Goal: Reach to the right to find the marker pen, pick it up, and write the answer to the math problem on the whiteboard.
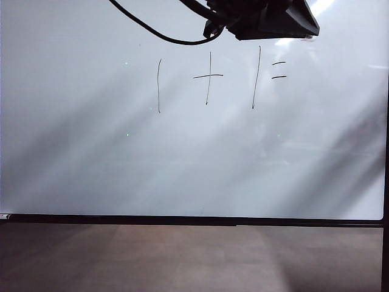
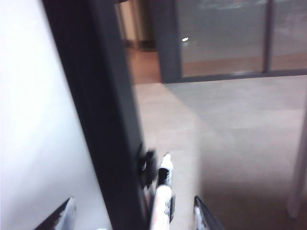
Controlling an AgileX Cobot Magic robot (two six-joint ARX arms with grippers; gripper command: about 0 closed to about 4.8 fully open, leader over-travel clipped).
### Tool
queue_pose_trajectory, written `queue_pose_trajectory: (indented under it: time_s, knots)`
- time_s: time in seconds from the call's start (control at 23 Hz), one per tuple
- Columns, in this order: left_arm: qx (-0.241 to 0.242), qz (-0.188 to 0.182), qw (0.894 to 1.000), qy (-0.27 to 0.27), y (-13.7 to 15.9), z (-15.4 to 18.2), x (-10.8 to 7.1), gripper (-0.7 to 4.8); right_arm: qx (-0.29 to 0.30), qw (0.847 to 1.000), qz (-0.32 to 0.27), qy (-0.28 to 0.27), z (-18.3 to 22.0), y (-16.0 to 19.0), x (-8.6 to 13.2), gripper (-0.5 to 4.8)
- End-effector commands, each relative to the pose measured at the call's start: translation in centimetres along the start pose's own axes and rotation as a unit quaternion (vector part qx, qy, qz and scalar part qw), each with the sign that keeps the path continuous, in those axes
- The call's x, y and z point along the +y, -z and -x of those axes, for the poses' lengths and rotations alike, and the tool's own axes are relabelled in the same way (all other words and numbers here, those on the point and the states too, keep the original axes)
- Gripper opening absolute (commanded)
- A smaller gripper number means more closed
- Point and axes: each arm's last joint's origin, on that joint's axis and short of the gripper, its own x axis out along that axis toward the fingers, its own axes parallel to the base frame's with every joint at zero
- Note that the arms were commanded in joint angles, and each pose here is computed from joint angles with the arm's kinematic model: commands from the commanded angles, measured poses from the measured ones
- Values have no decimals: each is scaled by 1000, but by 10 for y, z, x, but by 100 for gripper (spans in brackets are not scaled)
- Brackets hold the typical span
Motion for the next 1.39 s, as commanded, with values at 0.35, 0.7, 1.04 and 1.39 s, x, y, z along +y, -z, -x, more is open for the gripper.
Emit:
queue_pose_trajectory:
  time_s: [0.35, 0.7, 1.04, 1.39]
  knots:
    - [-5, 1, 1000, 1, -2, 1, 0, 27, 3, 1000, 7, -9, -13, 45, -6, 306]
    - [-5, 1, 1000, 1, -2, 1, 0, 27, 7, 1000, 24, 0, -16, 54, -5, 306]
    - [-5, 1, 1000, 1, -2, 1, 0, 27, 4, 999, 36, 1, -21, 52, -3, 306]
    - [-5, 1, 1000, 1, -2, 1, 0, 27, 23, 999, 47, 5, -23, 56, -5, 305]
